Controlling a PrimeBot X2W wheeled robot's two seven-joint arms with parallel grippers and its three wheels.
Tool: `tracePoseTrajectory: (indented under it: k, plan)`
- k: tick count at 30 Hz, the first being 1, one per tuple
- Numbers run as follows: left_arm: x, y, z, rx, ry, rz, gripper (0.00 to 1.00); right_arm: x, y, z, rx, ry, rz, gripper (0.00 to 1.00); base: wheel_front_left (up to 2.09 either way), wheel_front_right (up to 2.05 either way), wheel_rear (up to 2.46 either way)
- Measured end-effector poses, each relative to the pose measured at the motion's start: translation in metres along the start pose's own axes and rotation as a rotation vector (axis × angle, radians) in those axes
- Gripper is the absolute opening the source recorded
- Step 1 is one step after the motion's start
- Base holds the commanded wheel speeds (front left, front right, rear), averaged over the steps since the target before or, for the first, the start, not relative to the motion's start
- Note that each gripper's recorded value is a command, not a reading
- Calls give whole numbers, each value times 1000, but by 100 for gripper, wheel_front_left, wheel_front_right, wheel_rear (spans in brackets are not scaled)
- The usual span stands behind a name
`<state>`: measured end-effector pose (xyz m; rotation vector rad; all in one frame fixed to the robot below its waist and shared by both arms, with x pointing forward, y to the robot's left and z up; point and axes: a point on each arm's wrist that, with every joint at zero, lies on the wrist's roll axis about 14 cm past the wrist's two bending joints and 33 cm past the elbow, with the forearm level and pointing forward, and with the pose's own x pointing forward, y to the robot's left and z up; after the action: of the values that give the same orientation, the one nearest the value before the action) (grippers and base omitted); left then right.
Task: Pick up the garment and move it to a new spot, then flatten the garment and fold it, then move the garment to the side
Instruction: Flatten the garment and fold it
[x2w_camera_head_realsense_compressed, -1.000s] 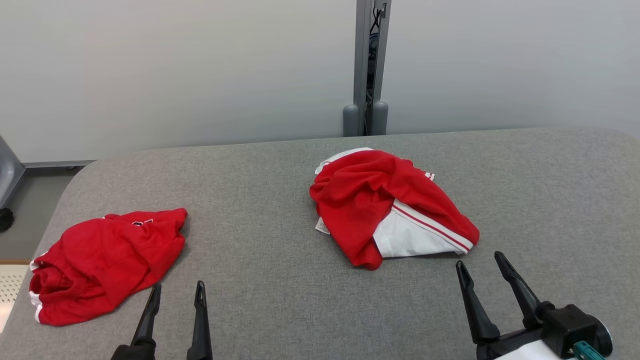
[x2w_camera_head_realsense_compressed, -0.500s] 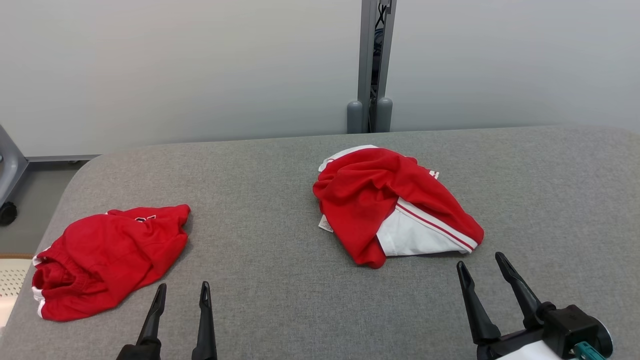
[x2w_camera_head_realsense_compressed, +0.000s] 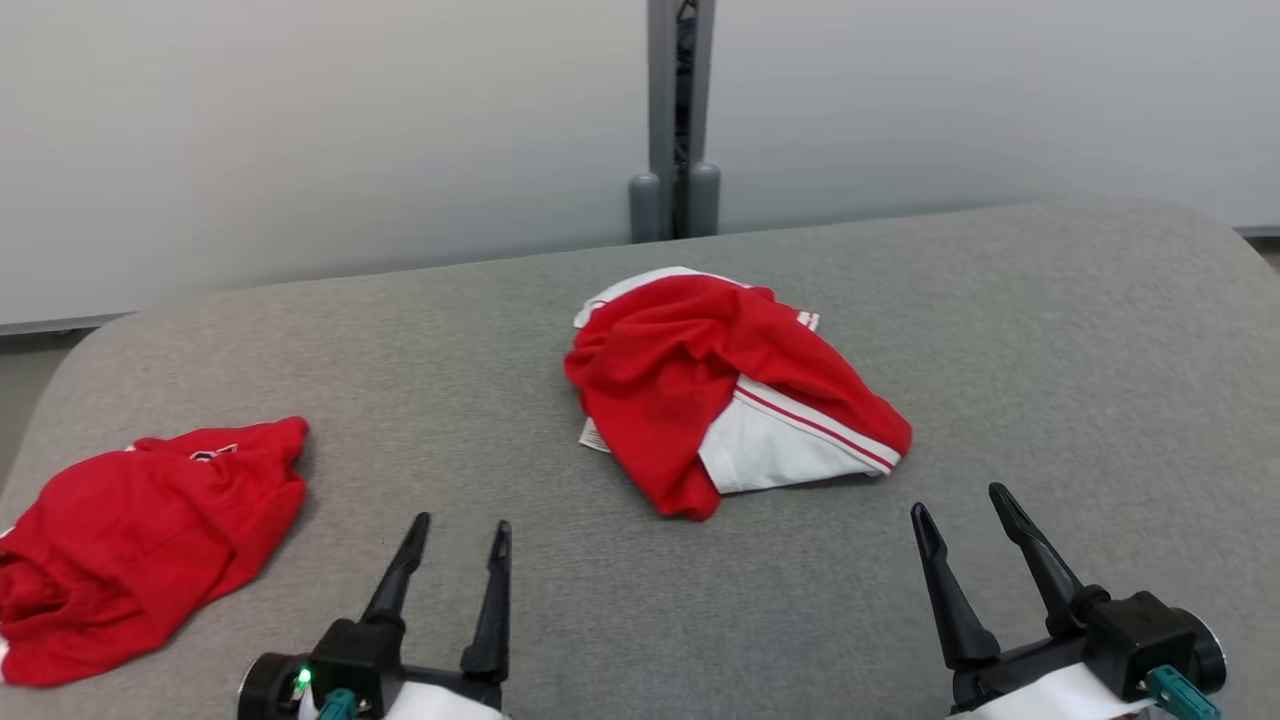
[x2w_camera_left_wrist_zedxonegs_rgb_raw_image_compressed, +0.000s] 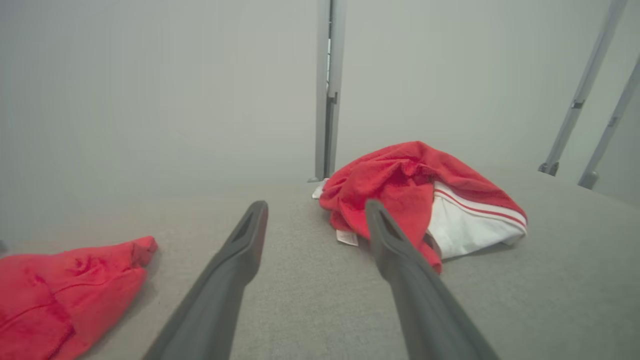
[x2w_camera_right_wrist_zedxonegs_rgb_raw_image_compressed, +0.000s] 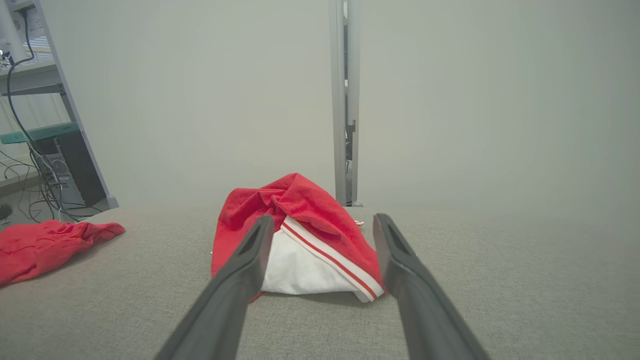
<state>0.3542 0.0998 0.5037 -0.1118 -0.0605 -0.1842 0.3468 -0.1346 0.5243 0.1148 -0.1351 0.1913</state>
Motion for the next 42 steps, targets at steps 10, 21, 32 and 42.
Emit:
tracePoseTrajectory:
  k: [10,21,32,42]
  plan:
    - [60,-108,-21,-47,68,-402,100,-9,-41,-2,-33,18,-130,100,0,0,0]
    - [97,-174,-61,-88,247,-609,100,-9,-73,-8,-48,47,-223,100,0,0,0]
    - [124,-176,-100,-40,368,-563,100,-6,-86,-18,-53,82,-259,100,0,0,0]
    - [127,-186,-117,-7,442,-598,74,0,-90,-17,-60,78,-261,100,0,0,0]
